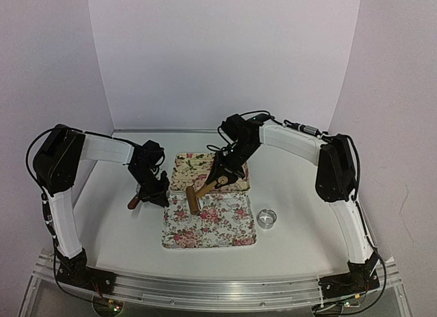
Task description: Roll out the dumpling wrappers from the dough
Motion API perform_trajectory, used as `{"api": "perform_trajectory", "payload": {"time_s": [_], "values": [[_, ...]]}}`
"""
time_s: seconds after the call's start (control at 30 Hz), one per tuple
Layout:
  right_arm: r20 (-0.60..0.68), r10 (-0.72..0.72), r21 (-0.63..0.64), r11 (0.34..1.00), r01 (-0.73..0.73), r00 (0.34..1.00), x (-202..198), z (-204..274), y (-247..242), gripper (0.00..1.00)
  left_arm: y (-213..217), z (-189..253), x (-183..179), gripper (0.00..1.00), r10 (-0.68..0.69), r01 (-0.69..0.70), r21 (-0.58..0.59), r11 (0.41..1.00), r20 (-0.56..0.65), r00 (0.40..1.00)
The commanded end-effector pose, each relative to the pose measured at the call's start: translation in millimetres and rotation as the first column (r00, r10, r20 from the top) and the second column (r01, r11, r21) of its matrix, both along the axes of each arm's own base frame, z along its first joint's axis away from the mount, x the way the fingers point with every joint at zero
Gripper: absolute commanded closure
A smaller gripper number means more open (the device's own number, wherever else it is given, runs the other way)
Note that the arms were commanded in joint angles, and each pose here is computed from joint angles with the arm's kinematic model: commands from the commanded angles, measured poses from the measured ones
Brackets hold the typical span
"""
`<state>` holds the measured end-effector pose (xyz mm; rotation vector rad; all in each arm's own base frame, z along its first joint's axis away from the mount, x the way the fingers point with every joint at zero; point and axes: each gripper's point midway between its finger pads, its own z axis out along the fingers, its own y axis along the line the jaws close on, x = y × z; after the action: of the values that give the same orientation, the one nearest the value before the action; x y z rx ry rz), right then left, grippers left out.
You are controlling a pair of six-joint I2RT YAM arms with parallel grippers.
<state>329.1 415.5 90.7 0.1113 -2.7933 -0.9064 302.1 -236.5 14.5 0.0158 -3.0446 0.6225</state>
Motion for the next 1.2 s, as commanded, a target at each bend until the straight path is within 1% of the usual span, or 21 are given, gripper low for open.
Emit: {"api": "perform_trajectory", "payload": {"time_s": [0.0,0.33,0.83,0.97,1.17], "values": [[-0.08,-0.028,-0.686,0.727,-0.035,0.996,-25,-144,-140,1.0,-3,-13,6,1.0,-0.015,0.015,0.011,1.0,0.008,1.0],[-0.089,-0.014,-0.695,0.717,-0.052,0.996,-25,-153,-142,1.0,-4,-12,7,1.0,-0.01,0.01,0.007,1.0,0.011,1.0],[-0.079,-0.001,-0.693,0.719,-0.054,0.997,-20,-156,-139,1.0,-5,-15,9,1.0,0.001,-0.001,0.01,1.0,0.005,1.0],[-0.082,-0.018,-0.696,0.717,-0.044,0.996,-19,-155,-144,1.0,2,-18,10,1.0,0.008,-0.009,0.053,0.999,0.015,1.0],[-0.065,-0.08,-0.718,0.696,0.009,0.995,-15,-144,-172,1.0,13,-23,9,1.0,0.013,-0.016,0.106,0.994,0.024,1.0]]}}
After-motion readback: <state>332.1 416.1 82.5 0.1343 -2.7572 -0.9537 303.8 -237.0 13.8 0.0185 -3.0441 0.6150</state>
